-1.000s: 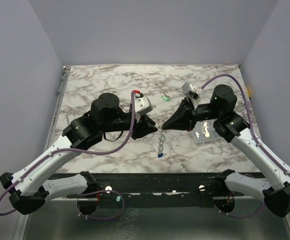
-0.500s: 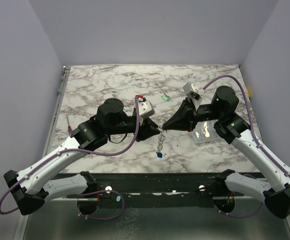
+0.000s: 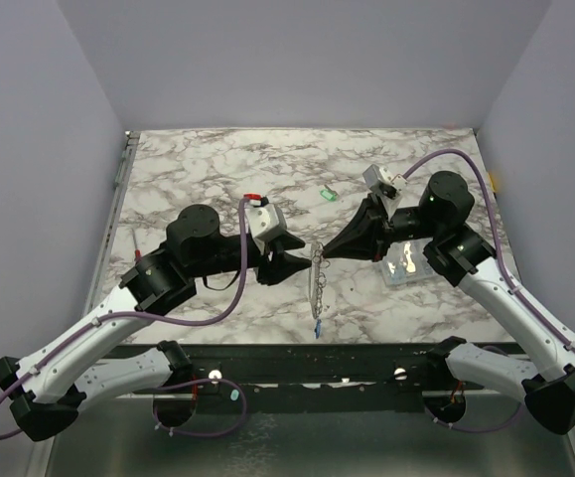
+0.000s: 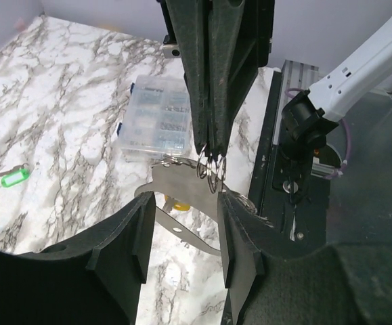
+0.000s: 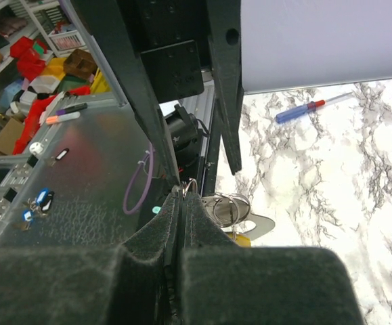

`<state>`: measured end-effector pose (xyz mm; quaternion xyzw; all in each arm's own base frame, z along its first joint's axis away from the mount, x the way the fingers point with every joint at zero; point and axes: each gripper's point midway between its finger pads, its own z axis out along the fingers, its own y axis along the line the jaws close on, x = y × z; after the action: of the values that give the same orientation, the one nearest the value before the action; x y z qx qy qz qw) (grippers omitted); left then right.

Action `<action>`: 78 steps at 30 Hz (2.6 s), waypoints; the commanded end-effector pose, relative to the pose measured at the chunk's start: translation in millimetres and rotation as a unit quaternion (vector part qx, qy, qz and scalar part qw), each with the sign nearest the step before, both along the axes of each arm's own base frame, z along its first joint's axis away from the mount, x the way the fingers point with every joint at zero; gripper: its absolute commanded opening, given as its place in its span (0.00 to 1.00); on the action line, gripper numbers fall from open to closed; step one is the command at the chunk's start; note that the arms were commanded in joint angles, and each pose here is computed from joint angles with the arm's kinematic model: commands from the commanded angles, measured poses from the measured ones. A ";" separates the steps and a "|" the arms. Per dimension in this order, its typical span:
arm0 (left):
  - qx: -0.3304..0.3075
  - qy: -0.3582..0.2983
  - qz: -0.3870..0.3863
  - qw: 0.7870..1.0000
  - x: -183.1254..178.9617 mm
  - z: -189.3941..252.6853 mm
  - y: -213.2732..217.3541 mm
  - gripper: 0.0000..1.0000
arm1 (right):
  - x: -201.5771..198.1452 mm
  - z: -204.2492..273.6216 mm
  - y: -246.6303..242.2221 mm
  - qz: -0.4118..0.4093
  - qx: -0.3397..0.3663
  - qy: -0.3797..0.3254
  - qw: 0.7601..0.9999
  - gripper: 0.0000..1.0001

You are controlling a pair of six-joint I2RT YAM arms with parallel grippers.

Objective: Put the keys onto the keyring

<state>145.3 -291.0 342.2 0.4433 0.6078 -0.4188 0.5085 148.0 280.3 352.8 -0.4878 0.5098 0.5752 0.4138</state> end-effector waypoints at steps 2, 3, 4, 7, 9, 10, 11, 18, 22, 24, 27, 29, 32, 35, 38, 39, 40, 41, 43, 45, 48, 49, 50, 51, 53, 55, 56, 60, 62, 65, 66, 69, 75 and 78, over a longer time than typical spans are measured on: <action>-0.006 -0.024 -0.012 1.000 -4.4 13.4 2.5 0.48 | -5.5 2.4 -0.7 0.009 0.006 -0.005 1.000 0.01; -0.006 -0.023 -0.016 1.000 -5.3 12.9 1.4 0.48 | -5.9 3.3 -1.0 0.008 0.007 -0.006 1.000 0.01; -0.004 -0.021 -0.020 1.000 -5.9 12.0 0.3 0.48 | -5.5 2.9 -0.8 0.008 0.007 -0.006 1.000 0.01; -0.002 -0.013 -0.029 0.999 -5.9 9.6 -4.4 0.47 | -5.4 3.1 -0.8 0.008 0.007 -0.006 1.000 0.01; -0.001 -0.009 -0.030 1.000 -3.8 7.9 -7.9 0.44 | -5.9 3.1 -0.7 0.009 0.007 -0.005 1.000 0.01; -0.002 -0.007 -0.030 1.000 -2.5 6.5 -9.7 0.43 | -6.1 3.4 -0.9 0.009 0.008 -0.006 1.000 0.01; -0.003 -0.006 -0.030 1.000 -1.6 6.3 -11.4 0.41 | -6.4 3.7 -0.8 0.010 0.008 -0.005 1.000 0.01; -0.016 -0.016 -0.023 0.999 4.8 11.5 -15.7 0.31 | -6.7 2.7 -0.7 0.012 0.008 -0.004 1.000 0.01; -0.024 -0.021 -0.024 0.999 3.3 16.5 -14.9 0.31 | -5.5 1.7 -0.3 0.009 0.007 -0.002 1.000 0.01; -0.027 -0.021 -0.026 0.999 2.2 16.8 -14.8 0.28 | -4.5 1.5 0.0 0.008 0.007 -0.002 1.000 0.01; -0.028 -0.020 -0.028 0.999 1.4 15.5 -15.4 0.09 | -3.8 1.2 0.3 0.007 0.007 -0.002 1.000 0.01; -0.027 -0.018 -0.027 0.999 2.3 12.7 -15.7 0.00 | -1.9 1.5 0.6 0.001 0.007 -0.002 1.000 0.01; -0.027 -0.019 -0.023 0.999 2.8 11.4 -14.5 0.00 | 1.7 2.4 0.4 -0.015 0.010 -0.006 1.000 0.01; -0.029 -0.025 -0.013 0.999 4.1 13.4 -10.7 0.00 | 2.5 4.5 -0.8 -0.026 0.014 -0.011 1.000 0.01; -0.034 -0.031 -0.002 0.999 4.9 16.3 -6.0 0.00 | 6.3 6.4 -1.8 -0.045 0.016 -0.014 0.999 0.01; -0.036 -0.032 0.002 0.999 5.0 17.4 -4.4 0.00 | 7.7 5.8 -2.0 -0.051 0.015 -0.013 0.999 0.01; -0.037 -0.033 0.006 0.999 5.3 18.4 -2.9 0.00 | 8.5 5.3 -2.1 -0.054 0.015 -0.012 0.998 0.01; -0.039 -0.033 0.012 0.999 6.3 18.9 -1.2 0.00 | 9.6 4.6 -2.1 -0.058 0.015 -0.012 0.998 0.01; -0.040 -0.036 0.018 0.998 6.9 20.1 1.0 0.00 | 10.4 5.5 -2.5 -0.063 0.017 -0.013 0.998 0.01; -0.041 -0.036 0.021 0.998 6.8 19.3 2.7 0.00 | 11.6 5.2 -2.6 -0.067 0.019 -0.012 0.997 0.01; -0.046 -0.026 0.019 0.998 3.8 17.9 3.7 0.00 | 13.1 6.0 -1.1 -0.068 0.022 -0.006 0.997 0.01; -0.046 -0.026 0.017 0.998 2.9 17.3 3.7 0.00 | 14.1 6.0 -0.6 -0.068 0.024 -0.002 0.997 0.01; -0.047 -0.027 0.016 0.998 2.0 16.8 3.7 0.00 | 14.5 6.5 0.2 -0.068 0.026 0.001 0.997 0.01; -0.047 -0.028 0.013 0.998 1.4 16.2 3.5 0.00 | 14.6 6.5 0.7 -0.067 0.028 0.005 0.997 0.01; -0.047 -0.027 0.008 0.999 0.0 14.9 2.7 0.00 | 17.0 7.3 1.7 -0.071 0.032 0.011 0.997 0.01; -0.047 -0.028 0.003 0.998 -1.5 14.2 1.8 0.00 | 17.7 8.3 2.4 -0.072 0.034 0.014 0.997 0.01; -0.046 -0.029 0.000 0.999 -1.8 12.6 1.4 0.00 | 19.1 8.2 2.7 -0.075 0.035 0.015 0.996 0.01; -0.042 -0.029 -0.008 0.999 -3.5 8.6 0.0 0.15 | 21.9 8.9 4.0 -0.080 0.040 0.021 0.996 0.01; -0.042 -0.035 -0.018 0.998 -7.2 9.0 0.3 0.25 | 24.4 9.3 4.4 -0.085 0.041 0.021 0.995 0.01; -0.046 -0.047 -0.026 0.997 -11.5 13.1 2.5 0.37 | 28.0 7.6 5.2 -0.091 0.039 0.023 0.995 0.01; -0.047 -0.049 -0.027 0.997 -12.4 14.4 3.7 0.42 | 28.4 6.8 5.4 -0.091 0.038 0.025 0.995 0.01; -0.049 -0.051 -0.034 0.997 -16.9 16.4 5.7 0.45 | 29.8 6.2 5.8 -0.093 0.036 0.024 0.995 0.01; -0.041 -0.047 -0.018 0.998 -9.9 11.6 5.3 0.26 | 27.0 5.4 5.4 -0.085 0.035 0.021 0.996 0.01; -0.035 -0.048 0.004 0.998 -0.2 8.9 5.3 0.18 | 26.8 5.1 5.2 -0.086 0.035 0.023 0.995 0.01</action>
<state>136.3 -285.9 355.4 0.4479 0.5594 -0.4315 0.5479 171.5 285.8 353.3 -0.4165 0.5454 0.5703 0.4514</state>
